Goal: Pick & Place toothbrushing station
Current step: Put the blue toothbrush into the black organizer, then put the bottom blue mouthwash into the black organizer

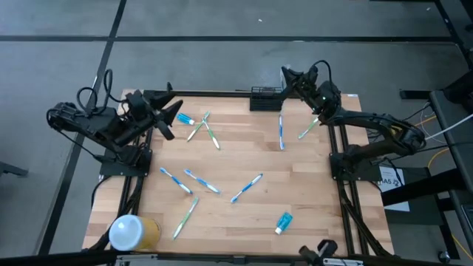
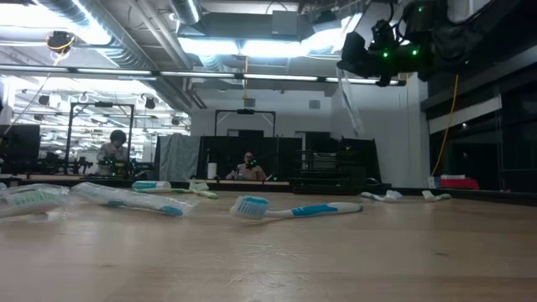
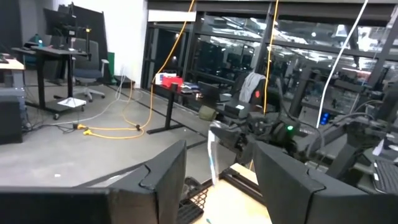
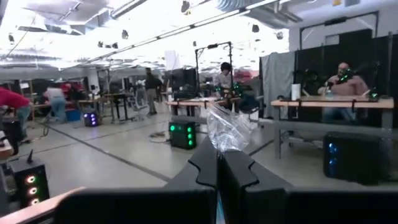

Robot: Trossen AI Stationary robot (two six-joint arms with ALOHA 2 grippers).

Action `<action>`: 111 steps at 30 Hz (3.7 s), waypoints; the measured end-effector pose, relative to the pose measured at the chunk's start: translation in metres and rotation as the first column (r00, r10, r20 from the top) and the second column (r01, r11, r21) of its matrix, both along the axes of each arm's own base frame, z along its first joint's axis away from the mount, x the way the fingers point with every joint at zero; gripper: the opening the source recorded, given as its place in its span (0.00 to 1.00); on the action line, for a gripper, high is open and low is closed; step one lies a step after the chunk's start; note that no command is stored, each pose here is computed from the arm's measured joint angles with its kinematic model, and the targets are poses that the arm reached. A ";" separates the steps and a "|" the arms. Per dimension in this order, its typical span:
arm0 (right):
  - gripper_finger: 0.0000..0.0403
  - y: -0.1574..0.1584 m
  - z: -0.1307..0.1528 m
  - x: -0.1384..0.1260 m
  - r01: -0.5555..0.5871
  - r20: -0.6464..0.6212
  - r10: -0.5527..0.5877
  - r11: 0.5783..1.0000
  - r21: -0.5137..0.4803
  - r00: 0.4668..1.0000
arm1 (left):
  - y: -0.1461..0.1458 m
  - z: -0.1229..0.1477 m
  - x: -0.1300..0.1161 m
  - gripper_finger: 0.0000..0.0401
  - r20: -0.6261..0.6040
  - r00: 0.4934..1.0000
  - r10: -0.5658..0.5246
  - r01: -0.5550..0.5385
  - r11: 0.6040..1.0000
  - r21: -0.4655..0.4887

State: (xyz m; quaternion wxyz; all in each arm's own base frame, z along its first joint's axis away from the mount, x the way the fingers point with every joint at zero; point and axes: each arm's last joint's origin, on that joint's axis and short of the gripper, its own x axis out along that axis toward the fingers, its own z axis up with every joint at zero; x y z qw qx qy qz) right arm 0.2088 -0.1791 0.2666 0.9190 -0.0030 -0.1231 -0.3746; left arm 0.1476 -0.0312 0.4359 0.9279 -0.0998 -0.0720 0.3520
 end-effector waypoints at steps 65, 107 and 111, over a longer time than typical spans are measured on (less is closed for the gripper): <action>0.00 -0.015 -0.105 -0.034 0.151 0.070 -0.163 0.976 0.157 0.984 | -0.023 -0.002 0.018 0.40 0.048 0.999 -0.017 0.019 0.999 -0.046; 0.42 0.035 -0.100 -0.054 0.133 0.215 -0.202 0.945 0.299 0.955 | -0.042 0.012 0.009 0.40 -0.008 1.000 -0.020 0.020 0.997 0.080; 0.42 0.063 -0.097 -0.066 -0.025 0.308 -0.077 0.949 0.313 0.948 | -0.042 0.012 0.005 0.40 -0.051 0.998 0.028 -0.023 0.995 0.093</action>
